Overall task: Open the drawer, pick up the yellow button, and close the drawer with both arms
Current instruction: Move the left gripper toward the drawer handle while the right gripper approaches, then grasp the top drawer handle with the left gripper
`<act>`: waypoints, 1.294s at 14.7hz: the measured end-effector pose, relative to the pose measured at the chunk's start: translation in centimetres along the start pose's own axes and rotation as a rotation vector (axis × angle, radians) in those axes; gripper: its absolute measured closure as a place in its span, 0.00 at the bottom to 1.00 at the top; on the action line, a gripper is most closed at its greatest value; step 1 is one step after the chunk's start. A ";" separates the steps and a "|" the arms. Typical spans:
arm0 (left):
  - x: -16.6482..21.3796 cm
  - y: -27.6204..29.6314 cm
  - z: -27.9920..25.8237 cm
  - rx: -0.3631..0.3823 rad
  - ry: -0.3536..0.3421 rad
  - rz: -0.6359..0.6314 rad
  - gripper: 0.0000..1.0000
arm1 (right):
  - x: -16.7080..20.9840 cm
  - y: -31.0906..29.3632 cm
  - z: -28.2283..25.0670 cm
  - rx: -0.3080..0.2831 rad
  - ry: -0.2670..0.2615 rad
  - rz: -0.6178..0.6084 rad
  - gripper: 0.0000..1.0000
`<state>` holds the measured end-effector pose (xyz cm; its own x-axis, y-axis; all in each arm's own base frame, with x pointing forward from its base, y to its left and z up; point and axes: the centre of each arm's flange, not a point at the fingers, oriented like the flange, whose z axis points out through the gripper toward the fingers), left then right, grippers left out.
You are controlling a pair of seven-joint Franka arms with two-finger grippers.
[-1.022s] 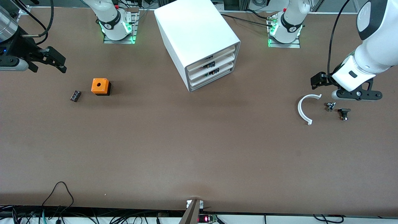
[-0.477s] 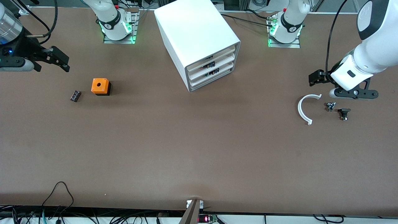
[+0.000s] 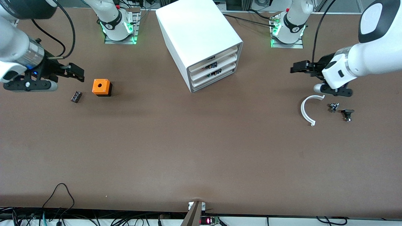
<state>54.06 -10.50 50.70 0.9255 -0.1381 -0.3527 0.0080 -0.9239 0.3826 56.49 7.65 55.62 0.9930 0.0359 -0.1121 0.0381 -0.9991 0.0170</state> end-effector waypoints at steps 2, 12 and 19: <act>1.8 0.2 2.3 -0.116 -0.052 0.098 0.00 | 0.9 -0.3 1.5 0.003 -0.021 -0.005 0.00; 8.0 -0.5 12.5 -0.629 -0.101 0.500 0.00 | 3.9 -5.9 7.1 0.040 -0.055 0.192 0.00; 5.5 -0.2 21.5 -0.855 -0.147 0.563 0.00 | 3.7 -11.1 8.5 0.050 -0.069 0.345 0.00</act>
<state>51.01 -18.79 30.37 0.8236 -0.5670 -0.0136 -0.0923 -0.1576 0.9832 58.82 18.70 46.56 0.9366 -0.3036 -0.1751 -0.3055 -0.9521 0.0167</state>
